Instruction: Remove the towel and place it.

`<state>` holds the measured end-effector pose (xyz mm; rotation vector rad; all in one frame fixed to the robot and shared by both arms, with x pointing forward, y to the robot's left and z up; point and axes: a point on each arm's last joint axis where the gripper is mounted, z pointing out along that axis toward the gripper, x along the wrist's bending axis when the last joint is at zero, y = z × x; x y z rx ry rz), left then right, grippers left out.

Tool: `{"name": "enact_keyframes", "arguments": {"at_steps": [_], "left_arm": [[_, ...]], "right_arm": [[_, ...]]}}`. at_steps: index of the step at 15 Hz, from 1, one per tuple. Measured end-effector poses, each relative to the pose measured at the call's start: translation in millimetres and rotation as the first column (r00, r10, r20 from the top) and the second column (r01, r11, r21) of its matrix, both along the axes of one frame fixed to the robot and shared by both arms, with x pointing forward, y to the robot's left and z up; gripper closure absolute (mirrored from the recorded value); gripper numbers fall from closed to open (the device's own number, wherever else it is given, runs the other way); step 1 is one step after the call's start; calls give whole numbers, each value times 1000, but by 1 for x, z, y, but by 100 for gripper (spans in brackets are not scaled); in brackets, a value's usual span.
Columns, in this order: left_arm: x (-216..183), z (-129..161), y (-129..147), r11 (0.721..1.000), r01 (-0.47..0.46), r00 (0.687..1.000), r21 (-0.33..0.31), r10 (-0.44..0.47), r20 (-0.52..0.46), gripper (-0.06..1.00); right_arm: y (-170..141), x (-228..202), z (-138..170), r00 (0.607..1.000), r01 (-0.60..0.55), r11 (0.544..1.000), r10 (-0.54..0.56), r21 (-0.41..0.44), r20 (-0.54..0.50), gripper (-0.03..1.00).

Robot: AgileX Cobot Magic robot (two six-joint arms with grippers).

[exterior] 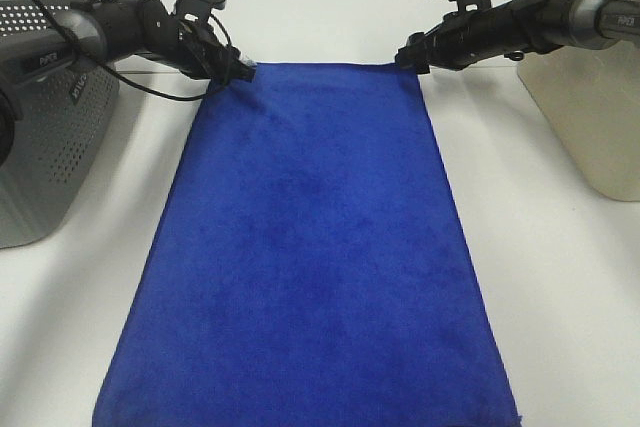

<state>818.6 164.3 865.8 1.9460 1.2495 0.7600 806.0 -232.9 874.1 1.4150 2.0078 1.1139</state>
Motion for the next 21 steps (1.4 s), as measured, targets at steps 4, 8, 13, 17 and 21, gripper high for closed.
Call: {"name": "enact_keyframes", "arguments": {"at_steps": [4, 8, 13, 17, 21], "left_arm": [[-2, 13, 0, 1000, 9, 1000, 3, -9, -27, 19], [-15, 58, 0, 1000, 28, 991, -2, -28, -128, 18], [-57, 144, 4, 999, 22, 937, -27, -30, -348, 18], [-87, 199, 17, 996, -89, 901, -6, 78, -427, 18], [-95, 233, 38, 983, -169, 922, 73, 184, -340, 18]], "right_arm": [[2, -6, 2, 996, -69, 997, 67, -36, -62, 22], [8, -21, 47, 978, -131, 991, 132, 14, -161, 21], [6, -56, 123, 930, -89, 995, 101, 52, -354, 20], [-8, -96, 202, 910, 19, 999, -33, -38, -413, 20], [-19, -124, 252, 925, 85, 990, -120, -113, -361, 20]]}}
